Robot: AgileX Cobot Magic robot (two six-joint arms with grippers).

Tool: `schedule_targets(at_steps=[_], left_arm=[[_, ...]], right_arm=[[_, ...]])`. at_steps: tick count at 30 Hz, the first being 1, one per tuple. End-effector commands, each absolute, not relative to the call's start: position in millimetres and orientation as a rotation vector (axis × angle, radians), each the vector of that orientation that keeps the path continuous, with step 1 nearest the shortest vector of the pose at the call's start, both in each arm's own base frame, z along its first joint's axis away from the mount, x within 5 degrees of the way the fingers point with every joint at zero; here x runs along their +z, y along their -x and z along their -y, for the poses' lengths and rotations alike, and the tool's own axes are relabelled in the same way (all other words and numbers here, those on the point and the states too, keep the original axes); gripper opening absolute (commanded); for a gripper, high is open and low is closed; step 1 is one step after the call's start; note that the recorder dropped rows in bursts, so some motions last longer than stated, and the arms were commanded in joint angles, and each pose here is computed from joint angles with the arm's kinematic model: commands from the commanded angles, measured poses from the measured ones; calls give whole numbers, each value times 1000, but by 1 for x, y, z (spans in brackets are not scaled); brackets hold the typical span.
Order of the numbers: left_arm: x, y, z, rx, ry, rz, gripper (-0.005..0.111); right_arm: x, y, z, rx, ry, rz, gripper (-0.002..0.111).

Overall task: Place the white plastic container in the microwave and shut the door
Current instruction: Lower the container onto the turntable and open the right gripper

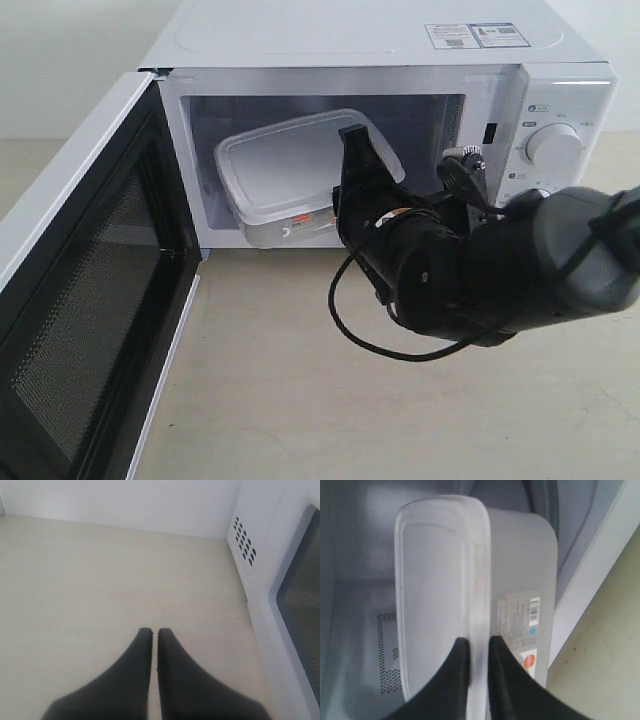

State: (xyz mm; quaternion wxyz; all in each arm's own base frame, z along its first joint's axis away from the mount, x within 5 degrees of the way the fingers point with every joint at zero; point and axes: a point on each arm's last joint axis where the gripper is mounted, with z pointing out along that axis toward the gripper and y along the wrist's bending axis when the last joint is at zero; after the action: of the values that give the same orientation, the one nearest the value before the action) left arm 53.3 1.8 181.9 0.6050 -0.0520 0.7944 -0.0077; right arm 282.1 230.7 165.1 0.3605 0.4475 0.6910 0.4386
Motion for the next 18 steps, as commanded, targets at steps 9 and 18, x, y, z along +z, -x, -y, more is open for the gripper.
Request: schedule_targets(at_steps=[9, 18], left_arm=[[181, -53, -1, -26, 122, -1834, 4], [181, -53, -1, -26, 122, -1834, 4]], right_arm=[[166, -307, -239, 1113, -1196, -1682, 0], [165, -310, -233, 1064, -1193, -1676, 0]])
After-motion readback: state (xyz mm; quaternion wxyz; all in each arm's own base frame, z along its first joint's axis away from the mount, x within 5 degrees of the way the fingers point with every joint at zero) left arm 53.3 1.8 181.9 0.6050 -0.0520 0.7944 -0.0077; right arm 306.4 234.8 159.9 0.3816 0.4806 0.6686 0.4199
